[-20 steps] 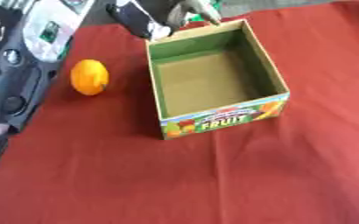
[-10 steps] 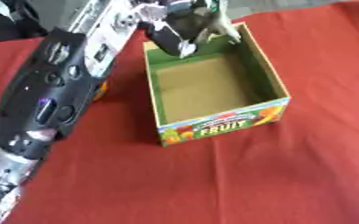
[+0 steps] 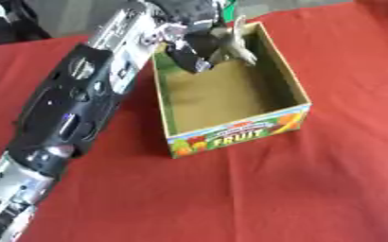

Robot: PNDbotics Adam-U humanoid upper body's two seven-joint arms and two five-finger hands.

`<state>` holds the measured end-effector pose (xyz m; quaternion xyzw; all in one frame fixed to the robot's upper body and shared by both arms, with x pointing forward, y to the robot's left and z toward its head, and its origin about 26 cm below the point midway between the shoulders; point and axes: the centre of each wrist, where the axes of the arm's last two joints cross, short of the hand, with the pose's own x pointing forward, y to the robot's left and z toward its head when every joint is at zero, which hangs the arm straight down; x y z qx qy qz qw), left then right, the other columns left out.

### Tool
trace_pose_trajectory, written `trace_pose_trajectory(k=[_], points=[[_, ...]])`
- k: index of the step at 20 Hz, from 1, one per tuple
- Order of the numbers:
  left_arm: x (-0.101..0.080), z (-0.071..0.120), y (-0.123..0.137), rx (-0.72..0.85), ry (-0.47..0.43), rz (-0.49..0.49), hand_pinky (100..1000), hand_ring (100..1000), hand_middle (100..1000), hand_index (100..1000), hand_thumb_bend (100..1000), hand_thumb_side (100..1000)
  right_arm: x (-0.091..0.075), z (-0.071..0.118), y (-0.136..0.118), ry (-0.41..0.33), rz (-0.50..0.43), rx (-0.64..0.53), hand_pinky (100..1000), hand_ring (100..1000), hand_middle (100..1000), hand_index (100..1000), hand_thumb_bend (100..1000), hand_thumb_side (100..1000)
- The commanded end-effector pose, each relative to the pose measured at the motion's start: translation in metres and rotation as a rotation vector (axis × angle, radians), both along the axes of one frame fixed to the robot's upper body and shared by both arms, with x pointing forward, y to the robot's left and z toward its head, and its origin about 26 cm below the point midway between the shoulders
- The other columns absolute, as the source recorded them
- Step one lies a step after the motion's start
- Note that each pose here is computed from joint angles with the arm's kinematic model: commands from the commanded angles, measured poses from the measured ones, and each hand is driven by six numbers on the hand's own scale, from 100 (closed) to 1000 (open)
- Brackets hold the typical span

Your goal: Pick up objects on the table and place them in the box.

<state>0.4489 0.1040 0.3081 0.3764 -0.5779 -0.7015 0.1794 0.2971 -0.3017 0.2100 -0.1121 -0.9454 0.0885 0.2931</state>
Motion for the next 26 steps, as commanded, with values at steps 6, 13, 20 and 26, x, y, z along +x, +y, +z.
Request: trace_pose_trajectory(k=[6,13,20,26], points=[[0.005,0.002,0.003,0.045,-0.019,0.032,673,677,681,767,376,397,-0.002,0.010,0.002,-0.028,0.019,-0.012,588,699,624,765,100,1000],[0.007,-0.001,0.005,0.149,0.013,0.063,782,821,844,924,833,647,-0.002,0.010,0.003,-0.028,0.020,-0.011,587,699,623,765,100,1000],[0.003,0.007,0.007,0.188,0.033,0.086,835,900,949,1000,958,658,-0.002,0.008,0.002,-0.021,0.015,-0.008,587,699,623,765,100,1000],[-0.010,0.025,0.009,0.115,-0.040,0.052,842,898,950,1000,865,708,-0.003,0.005,0.000,-0.011,0.005,-0.002,586,699,623,765,100,1000]])
